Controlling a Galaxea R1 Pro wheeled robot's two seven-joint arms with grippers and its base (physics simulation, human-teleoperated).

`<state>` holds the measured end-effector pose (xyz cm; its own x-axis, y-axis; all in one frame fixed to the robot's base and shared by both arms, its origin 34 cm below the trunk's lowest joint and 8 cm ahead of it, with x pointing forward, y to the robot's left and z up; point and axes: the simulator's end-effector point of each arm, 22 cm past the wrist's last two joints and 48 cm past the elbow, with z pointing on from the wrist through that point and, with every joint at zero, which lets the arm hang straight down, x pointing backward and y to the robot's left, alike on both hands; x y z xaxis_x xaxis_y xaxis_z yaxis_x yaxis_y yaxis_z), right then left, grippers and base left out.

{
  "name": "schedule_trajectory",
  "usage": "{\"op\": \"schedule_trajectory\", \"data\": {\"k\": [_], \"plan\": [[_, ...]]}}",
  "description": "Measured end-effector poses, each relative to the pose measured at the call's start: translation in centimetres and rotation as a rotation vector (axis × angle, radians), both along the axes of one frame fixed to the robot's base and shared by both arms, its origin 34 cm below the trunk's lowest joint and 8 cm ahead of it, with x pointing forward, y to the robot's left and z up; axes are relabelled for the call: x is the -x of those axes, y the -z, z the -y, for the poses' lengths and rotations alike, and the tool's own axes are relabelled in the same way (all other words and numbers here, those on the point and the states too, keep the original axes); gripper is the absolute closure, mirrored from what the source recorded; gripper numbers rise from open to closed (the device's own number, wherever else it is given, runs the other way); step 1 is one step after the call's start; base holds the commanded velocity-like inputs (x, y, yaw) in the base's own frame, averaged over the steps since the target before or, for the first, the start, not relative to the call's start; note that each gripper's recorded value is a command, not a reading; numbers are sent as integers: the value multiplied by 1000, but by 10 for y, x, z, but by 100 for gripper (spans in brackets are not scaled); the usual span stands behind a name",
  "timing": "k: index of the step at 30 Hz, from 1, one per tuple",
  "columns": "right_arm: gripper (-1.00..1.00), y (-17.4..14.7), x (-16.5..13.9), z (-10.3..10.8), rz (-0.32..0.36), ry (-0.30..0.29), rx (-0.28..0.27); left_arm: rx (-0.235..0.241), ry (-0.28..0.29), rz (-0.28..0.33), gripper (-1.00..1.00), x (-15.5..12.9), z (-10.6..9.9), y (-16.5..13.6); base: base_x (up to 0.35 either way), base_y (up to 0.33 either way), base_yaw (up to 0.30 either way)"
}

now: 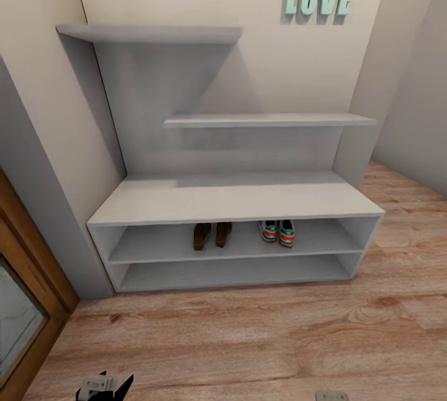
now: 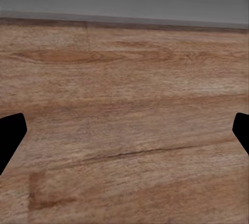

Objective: Pick up the two gym shoes and the two sandals from the corridor floor and place them onto the hallstand (shoe rack) in the corridor, making sure they are on the rack and not on the floor. Arrange them so the two gym shoes are next to each other and the two sandals are next to each other.

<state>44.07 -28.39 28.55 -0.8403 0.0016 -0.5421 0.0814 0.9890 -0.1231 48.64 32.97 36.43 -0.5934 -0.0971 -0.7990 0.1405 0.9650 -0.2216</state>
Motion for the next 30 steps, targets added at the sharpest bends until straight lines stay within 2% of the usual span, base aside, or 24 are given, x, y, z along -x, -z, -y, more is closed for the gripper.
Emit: {"op": "schedule_trajectory", "data": {"k": [13, 30], "plan": [[-100, -28, -5, 0, -1, 0, -1, 2, -17, -2, -100, -3, -4, -27, 0, 0, 0], [-100, -28, -5, 0, -1, 0, -1, 4, -18, -3, -100, -3, -3, -27, 0, 0, 0]]}}
